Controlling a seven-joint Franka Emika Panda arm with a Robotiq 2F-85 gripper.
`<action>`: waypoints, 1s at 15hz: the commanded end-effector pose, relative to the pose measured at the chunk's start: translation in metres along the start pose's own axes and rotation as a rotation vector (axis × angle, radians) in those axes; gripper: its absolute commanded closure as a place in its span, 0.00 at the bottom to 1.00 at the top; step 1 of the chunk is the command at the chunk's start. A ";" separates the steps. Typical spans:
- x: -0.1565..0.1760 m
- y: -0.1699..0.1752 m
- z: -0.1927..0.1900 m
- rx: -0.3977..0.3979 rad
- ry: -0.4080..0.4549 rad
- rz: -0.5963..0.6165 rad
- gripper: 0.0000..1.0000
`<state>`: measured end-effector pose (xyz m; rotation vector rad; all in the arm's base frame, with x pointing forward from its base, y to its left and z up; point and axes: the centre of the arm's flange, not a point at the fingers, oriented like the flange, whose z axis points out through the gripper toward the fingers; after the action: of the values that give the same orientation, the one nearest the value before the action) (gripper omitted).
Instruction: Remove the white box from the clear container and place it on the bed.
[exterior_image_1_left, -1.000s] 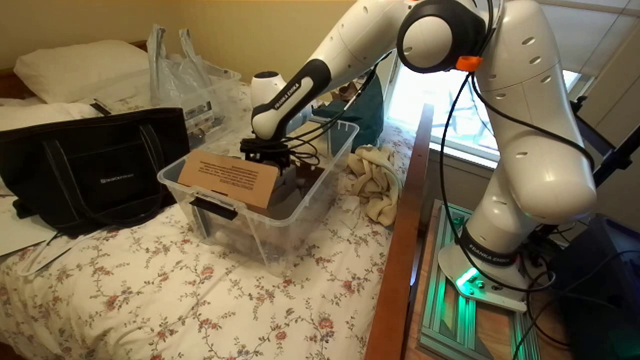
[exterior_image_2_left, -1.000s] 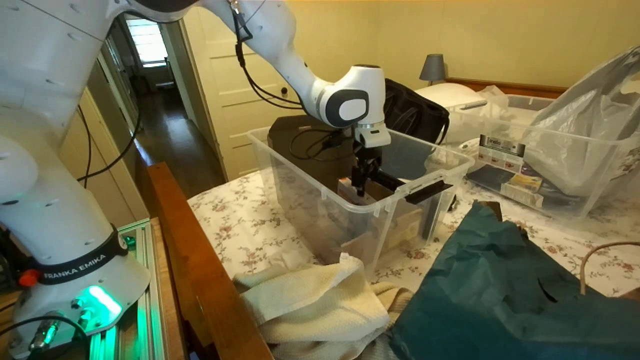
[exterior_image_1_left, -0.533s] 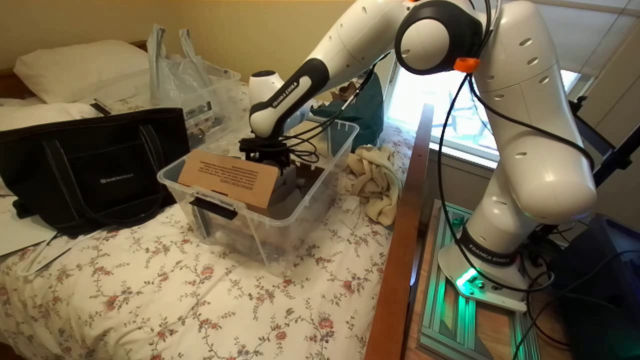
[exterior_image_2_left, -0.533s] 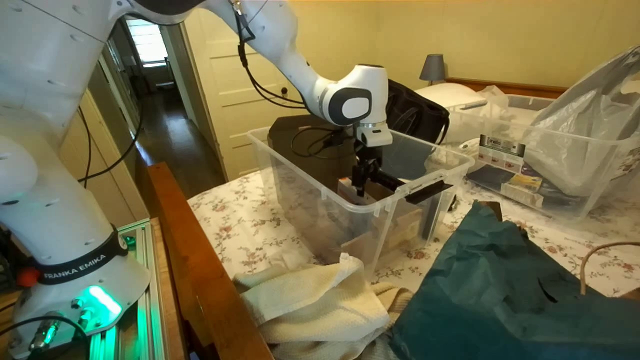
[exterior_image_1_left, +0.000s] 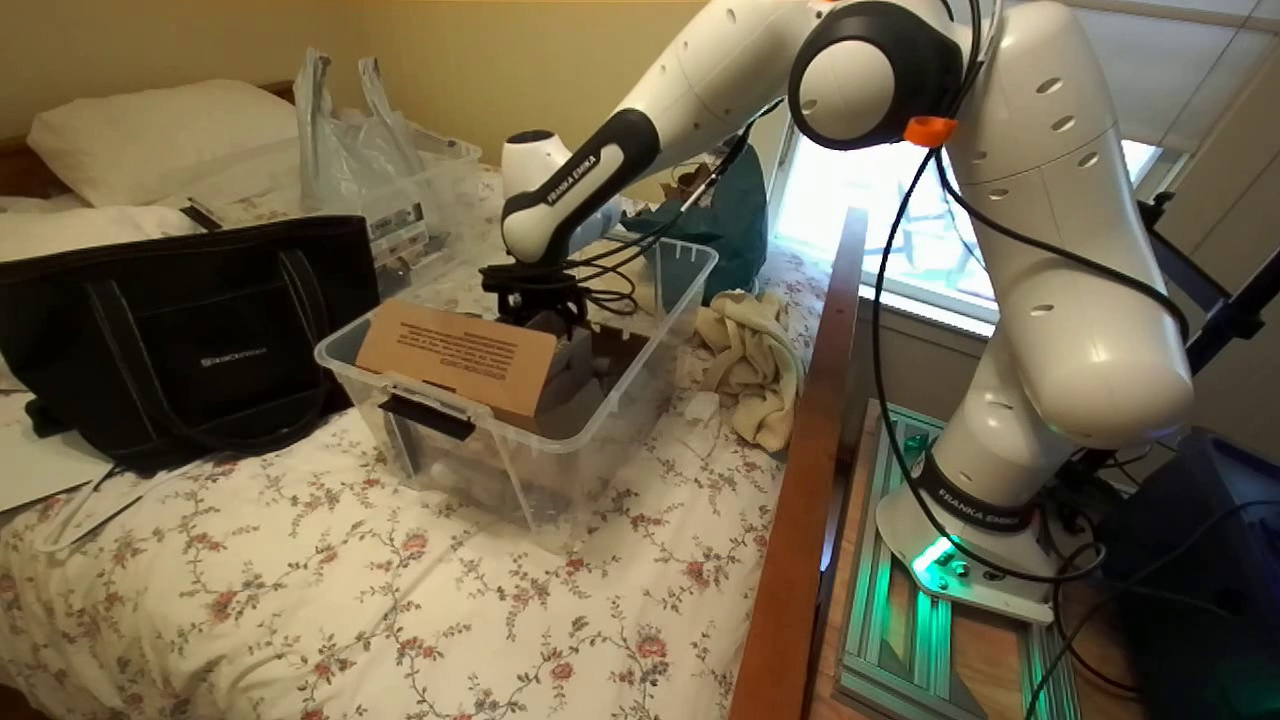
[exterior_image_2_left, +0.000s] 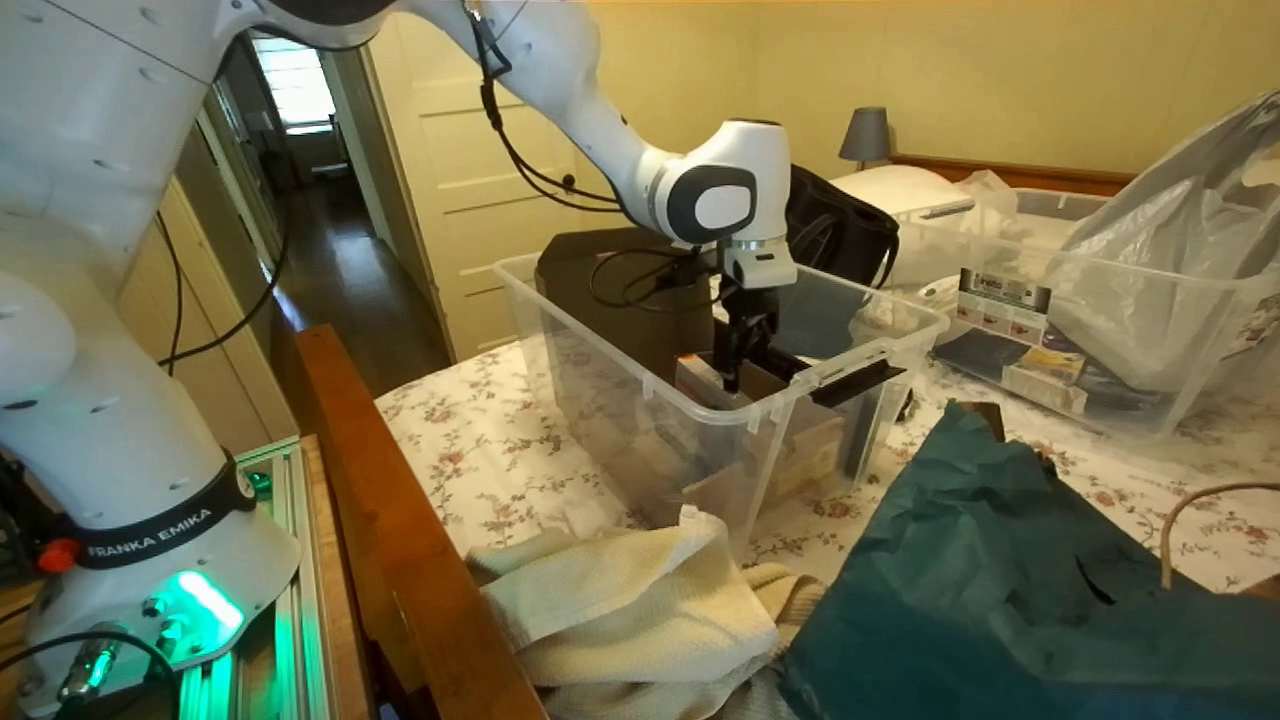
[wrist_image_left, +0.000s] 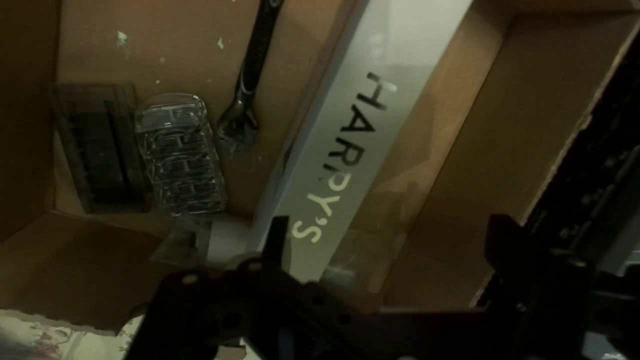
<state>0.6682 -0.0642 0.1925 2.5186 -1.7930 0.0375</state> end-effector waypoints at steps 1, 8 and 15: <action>-0.006 -0.009 0.005 -0.033 -0.054 -0.016 0.00; -0.015 -0.011 0.026 -0.033 -0.145 -0.051 0.28; -0.008 -0.009 0.035 -0.013 -0.145 -0.014 0.76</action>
<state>0.6640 -0.0514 0.1590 2.5748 -1.7673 -0.1628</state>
